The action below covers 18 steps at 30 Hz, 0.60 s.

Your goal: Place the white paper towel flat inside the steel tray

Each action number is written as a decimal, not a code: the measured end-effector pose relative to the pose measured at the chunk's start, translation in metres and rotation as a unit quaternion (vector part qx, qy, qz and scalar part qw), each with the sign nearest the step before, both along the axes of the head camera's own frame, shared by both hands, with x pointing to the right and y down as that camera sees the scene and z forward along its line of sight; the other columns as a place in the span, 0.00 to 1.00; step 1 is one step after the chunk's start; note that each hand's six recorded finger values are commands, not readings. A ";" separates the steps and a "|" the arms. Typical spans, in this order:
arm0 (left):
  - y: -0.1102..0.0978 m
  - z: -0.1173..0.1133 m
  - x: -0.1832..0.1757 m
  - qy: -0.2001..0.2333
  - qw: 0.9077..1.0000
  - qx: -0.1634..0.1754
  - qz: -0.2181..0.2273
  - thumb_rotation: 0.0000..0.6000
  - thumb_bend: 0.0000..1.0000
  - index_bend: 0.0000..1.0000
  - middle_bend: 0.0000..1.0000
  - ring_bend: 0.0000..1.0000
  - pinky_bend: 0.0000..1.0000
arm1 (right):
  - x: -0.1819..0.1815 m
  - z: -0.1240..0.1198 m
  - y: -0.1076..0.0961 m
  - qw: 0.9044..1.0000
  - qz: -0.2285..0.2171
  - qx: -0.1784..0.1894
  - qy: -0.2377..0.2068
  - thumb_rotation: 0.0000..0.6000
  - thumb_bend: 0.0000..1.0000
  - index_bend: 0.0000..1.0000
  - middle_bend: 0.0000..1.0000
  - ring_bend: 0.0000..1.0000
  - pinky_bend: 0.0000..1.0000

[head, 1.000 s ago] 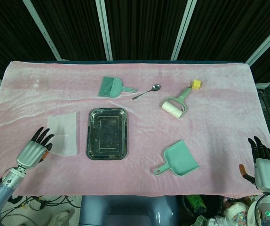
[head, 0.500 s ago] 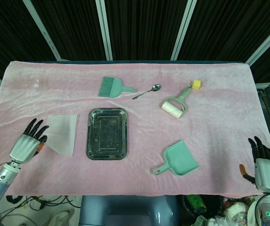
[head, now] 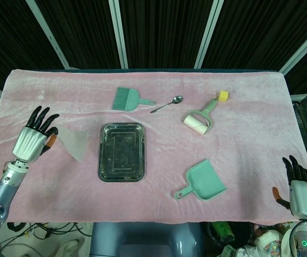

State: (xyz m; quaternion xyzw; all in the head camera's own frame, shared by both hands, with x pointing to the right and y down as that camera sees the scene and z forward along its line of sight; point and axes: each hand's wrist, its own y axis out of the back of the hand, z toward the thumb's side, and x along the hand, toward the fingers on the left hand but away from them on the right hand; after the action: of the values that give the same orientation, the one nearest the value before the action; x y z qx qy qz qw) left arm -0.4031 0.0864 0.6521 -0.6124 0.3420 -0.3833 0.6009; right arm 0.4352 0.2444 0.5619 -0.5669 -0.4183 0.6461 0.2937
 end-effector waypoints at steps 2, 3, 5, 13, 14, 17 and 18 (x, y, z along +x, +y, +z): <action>-0.010 -0.005 0.012 0.009 1.000 0.015 0.013 1.00 0.47 0.58 0.21 0.00 0.05 | 0.000 0.000 0.000 1.000 0.000 0.000 0.000 1.00 0.28 0.08 0.02 0.12 0.14; -0.017 -0.009 0.020 0.014 0.999 0.026 0.022 1.00 0.47 0.58 0.21 0.00 0.05 | 0.000 0.000 0.000 1.000 0.000 0.001 0.000 1.00 0.28 0.08 0.02 0.12 0.14; -0.025 -0.015 0.031 0.022 0.998 0.042 0.035 1.00 0.47 0.58 0.21 0.00 0.05 | 0.000 0.000 0.000 1.000 0.001 0.001 -0.001 1.00 0.28 0.08 0.02 0.12 0.14; -0.049 -0.033 0.079 0.045 0.991 0.093 0.087 1.00 0.47 0.58 0.22 0.00 0.07 | 0.001 0.000 0.001 1.000 0.004 -0.003 0.000 1.00 0.28 0.08 0.02 0.12 0.14; -0.050 -0.033 0.085 0.047 0.990 0.095 0.092 1.00 0.47 0.58 0.22 0.00 0.07 | 0.001 0.000 0.001 1.000 0.004 -0.003 0.000 1.00 0.28 0.08 0.02 0.12 0.14; -0.047 -0.030 0.099 0.045 0.988 0.093 0.115 1.00 0.47 0.58 0.22 0.00 0.08 | 0.001 0.001 0.001 1.000 0.008 -0.003 -0.001 1.00 0.28 0.08 0.02 0.12 0.14; -0.045 -0.029 0.104 0.040 0.987 0.093 0.125 1.00 0.47 0.58 0.23 0.00 0.08 | 0.002 0.001 0.001 1.000 0.009 -0.004 -0.002 1.00 0.28 0.08 0.02 0.12 0.14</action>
State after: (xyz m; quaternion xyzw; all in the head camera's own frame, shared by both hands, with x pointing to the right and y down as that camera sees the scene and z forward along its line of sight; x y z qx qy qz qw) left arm -0.2995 0.0410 0.6236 -0.6071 0.3205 -0.2466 0.6840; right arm 0.4367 0.2453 0.5626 -0.5654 -0.4213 0.6493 0.2849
